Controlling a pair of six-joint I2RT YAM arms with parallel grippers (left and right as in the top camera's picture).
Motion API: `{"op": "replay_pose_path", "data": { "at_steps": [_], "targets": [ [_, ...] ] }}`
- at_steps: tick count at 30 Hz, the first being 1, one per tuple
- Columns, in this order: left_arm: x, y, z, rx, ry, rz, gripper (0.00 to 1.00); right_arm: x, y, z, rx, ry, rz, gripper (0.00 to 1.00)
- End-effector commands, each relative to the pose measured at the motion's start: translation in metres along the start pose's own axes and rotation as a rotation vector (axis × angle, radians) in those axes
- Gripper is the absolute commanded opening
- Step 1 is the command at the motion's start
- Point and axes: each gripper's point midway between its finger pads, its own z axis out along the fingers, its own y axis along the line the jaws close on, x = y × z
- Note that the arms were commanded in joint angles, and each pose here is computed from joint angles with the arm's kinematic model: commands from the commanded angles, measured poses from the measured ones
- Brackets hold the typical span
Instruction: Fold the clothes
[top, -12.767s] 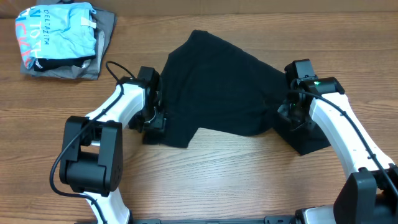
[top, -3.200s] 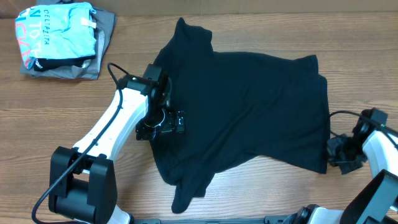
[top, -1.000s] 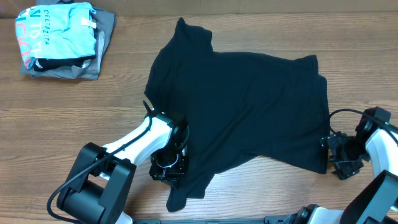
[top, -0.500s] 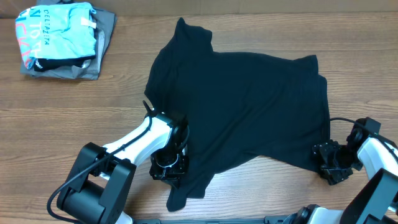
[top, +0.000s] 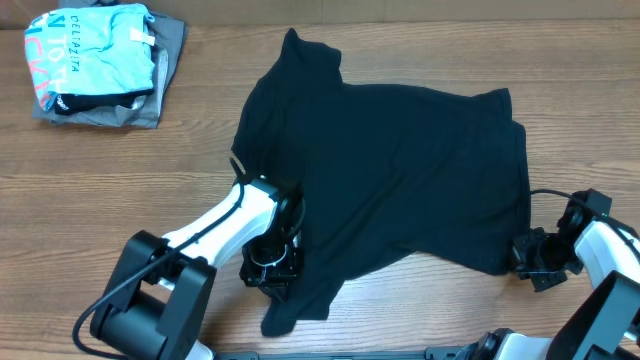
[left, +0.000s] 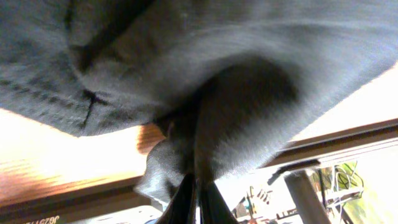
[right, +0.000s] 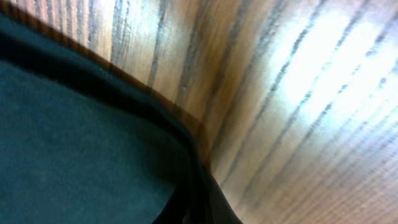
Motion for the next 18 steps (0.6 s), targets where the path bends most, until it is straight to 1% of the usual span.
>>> {"op": "replay_pose_path", "data": {
  "at_steps": [1, 5, 11, 14, 18],
  "targets": [
    [-0.006, -0.011, -0.028, 0.016, -0.102, 0.049, 0.04, -0.028, 0.01, -0.027, 0.005, -0.112, 0.005, 0.04],
    [-0.003, -0.016, -0.041, 0.034, -0.15, 0.064, 0.04, -0.047, 0.019, -0.057, -0.004, -0.201, 0.001, 0.04],
    [0.0, -0.016, -0.044, 0.035, -0.16, 0.066, 0.04, -0.065, 0.039, -0.09, -0.063, -0.273, -0.006, 0.04],
    [-0.01, -0.016, -0.047, 0.021, -0.205, 0.078, 0.04, -0.074, 0.049, -0.103, -0.097, -0.31, -0.01, 0.04],
    [-0.033, -0.02, -0.06, 0.01, -0.31, 0.104, 0.04, -0.082, 0.062, -0.117, -0.151, -0.345, -0.018, 0.04]
  ]
}}
